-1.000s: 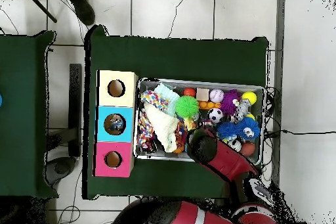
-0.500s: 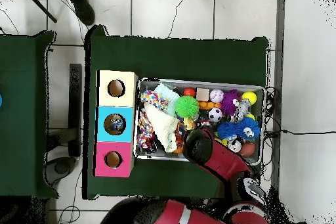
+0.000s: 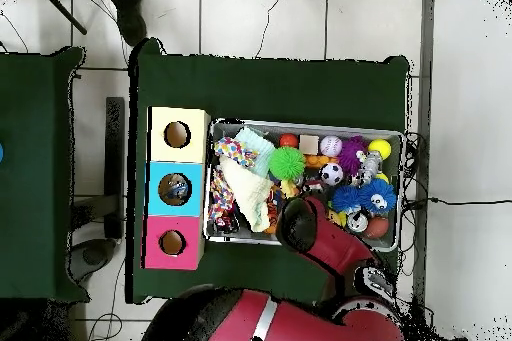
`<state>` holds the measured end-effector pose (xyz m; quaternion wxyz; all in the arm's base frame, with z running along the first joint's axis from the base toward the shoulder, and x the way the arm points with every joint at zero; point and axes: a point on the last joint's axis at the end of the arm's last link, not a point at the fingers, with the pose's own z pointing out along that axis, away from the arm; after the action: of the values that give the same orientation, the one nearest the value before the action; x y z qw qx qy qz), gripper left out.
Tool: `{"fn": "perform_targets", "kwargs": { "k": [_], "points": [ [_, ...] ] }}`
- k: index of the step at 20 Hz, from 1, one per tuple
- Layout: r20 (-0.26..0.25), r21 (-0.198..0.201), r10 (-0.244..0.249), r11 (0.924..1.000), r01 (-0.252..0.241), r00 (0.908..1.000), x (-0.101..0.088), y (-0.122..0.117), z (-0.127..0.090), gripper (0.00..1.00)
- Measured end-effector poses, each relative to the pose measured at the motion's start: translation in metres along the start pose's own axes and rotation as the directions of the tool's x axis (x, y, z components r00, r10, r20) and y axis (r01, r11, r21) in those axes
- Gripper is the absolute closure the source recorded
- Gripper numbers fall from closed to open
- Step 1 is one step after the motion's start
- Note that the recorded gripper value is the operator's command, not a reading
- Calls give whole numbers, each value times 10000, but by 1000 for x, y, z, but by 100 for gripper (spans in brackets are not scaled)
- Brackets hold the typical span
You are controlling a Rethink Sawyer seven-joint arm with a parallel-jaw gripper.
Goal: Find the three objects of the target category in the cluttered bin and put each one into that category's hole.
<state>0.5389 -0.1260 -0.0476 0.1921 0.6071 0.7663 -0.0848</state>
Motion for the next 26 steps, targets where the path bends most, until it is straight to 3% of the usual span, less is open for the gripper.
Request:
{"fn": "perform_targets", "kwargs": {
  "k": [6, 10, 11, 26],
  "points": [
    [606, -606, -194, 9979, 231, 9980, -1, 1, 14, 0],
    [731, -737, -191, 9970, 245, 9971, -7, 4, 17, 0],
    [764, -761, -195, 9968, 254, 9969, -8, 5, 18, 100],
    [1107, -596, -391, 9972, 459, 9931, -16, 0, 18, 100]
  ]
}}
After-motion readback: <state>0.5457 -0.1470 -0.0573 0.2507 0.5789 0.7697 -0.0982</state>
